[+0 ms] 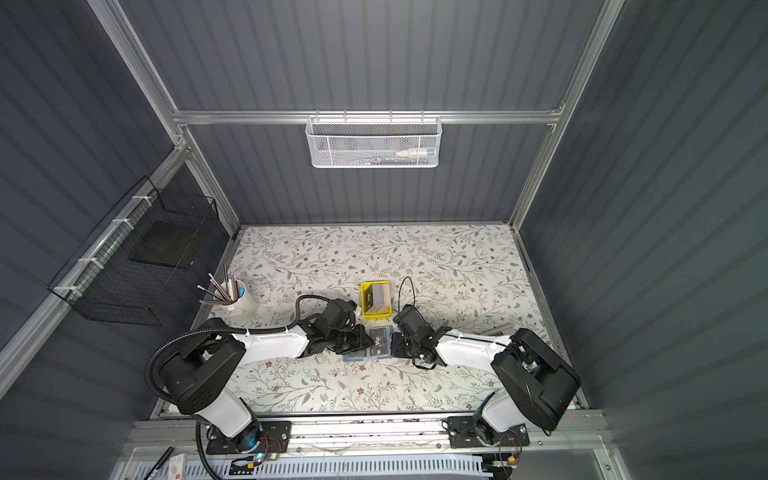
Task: Insert credit cards into a card holder
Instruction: Insert the credit card into the card slot.
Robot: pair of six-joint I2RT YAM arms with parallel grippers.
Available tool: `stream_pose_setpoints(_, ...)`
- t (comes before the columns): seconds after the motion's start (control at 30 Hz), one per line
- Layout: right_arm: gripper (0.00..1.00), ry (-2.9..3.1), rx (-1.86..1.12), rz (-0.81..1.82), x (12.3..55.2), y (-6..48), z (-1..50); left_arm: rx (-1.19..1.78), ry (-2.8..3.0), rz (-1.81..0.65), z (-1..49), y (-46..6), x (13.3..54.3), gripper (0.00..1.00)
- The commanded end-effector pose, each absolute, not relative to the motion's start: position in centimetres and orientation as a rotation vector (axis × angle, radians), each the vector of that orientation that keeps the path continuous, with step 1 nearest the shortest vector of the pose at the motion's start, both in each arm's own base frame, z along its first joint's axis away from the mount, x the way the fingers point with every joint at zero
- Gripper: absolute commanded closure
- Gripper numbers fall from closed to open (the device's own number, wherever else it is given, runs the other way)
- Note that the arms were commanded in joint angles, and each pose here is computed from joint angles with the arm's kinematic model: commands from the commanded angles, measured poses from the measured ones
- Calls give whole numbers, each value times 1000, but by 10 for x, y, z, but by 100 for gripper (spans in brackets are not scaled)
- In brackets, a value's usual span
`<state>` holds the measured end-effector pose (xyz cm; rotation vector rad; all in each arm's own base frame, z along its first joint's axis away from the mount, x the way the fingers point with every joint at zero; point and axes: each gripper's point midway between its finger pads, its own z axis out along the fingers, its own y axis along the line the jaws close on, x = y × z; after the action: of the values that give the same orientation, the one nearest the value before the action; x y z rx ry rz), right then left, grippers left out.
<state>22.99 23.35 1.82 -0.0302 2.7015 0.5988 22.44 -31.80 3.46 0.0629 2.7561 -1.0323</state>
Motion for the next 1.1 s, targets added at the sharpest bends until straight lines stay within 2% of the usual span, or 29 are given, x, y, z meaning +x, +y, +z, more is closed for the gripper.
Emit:
stream_pose_setpoints(0.0, 84, 2720, -25, 562, 228, 229, 12, 52, 2786, -1028, 28, -318, 220, 85)
stream_pose_setpoints(0.53, 84, 2722, -26, 561, 227, 229, 11, 53, 2809, -951, 26, -311, 219, 85)
stream_pose_setpoints(1.07, 84, 2724, -22, 561, 226, 228, 9, 50, 2784, -1052, 28, -322, 217, 86)
